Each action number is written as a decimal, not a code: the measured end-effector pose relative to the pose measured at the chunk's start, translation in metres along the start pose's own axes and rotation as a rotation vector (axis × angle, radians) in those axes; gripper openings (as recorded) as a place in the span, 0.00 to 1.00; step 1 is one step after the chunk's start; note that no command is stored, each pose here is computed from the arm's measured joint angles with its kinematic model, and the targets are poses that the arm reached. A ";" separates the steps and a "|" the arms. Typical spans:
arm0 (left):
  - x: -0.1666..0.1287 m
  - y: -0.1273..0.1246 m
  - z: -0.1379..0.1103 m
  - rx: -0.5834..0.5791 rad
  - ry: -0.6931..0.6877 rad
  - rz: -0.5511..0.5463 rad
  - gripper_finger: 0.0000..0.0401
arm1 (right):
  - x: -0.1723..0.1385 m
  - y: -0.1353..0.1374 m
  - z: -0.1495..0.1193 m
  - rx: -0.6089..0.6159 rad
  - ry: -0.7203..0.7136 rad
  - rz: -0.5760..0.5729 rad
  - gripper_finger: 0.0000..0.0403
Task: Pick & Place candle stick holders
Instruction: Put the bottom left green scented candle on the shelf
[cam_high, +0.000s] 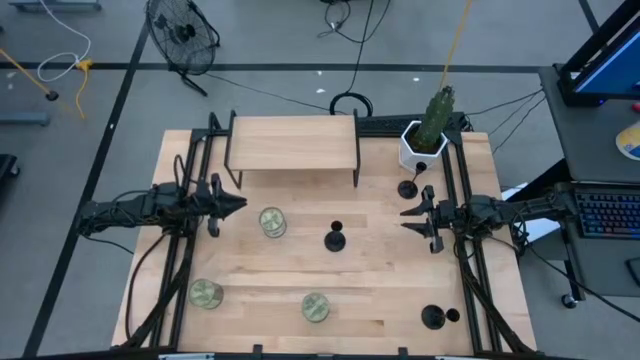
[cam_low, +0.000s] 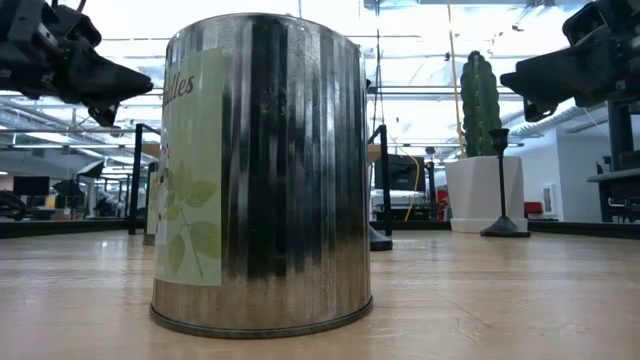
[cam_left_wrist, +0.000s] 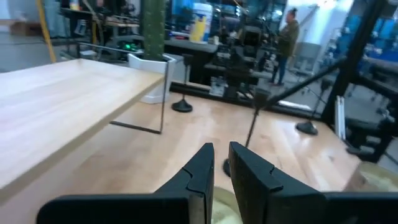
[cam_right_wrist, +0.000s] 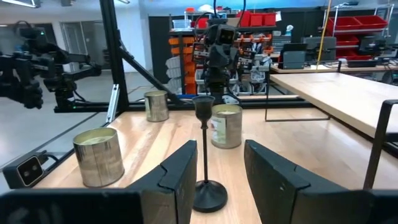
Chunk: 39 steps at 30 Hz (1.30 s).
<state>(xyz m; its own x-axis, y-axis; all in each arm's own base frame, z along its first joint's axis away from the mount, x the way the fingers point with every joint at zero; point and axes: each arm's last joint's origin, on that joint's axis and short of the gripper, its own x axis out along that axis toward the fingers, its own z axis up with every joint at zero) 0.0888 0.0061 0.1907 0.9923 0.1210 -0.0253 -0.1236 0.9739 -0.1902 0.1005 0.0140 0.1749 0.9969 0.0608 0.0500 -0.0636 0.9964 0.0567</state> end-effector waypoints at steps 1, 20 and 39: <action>0.000 0.000 0.001 -0.037 -0.010 -0.001 0.13 | 0.000 0.000 0.000 0.000 0.000 0.000 0.31; -0.004 -0.005 0.026 -0.463 -0.256 -0.093 0.13 | 0.000 0.000 0.000 0.000 0.000 0.001 0.31; 0.042 -0.047 0.094 -0.509 0.526 0.160 0.13 | 0.000 0.000 0.000 0.001 -0.001 0.005 0.31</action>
<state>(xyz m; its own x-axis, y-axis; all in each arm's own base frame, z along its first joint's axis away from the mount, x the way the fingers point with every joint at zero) 0.1368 -0.0164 0.2906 0.8462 0.0214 -0.5324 -0.3785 0.7273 -0.5725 0.1005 0.0142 0.1750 0.9965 0.0657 0.0511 -0.0686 0.9960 0.0569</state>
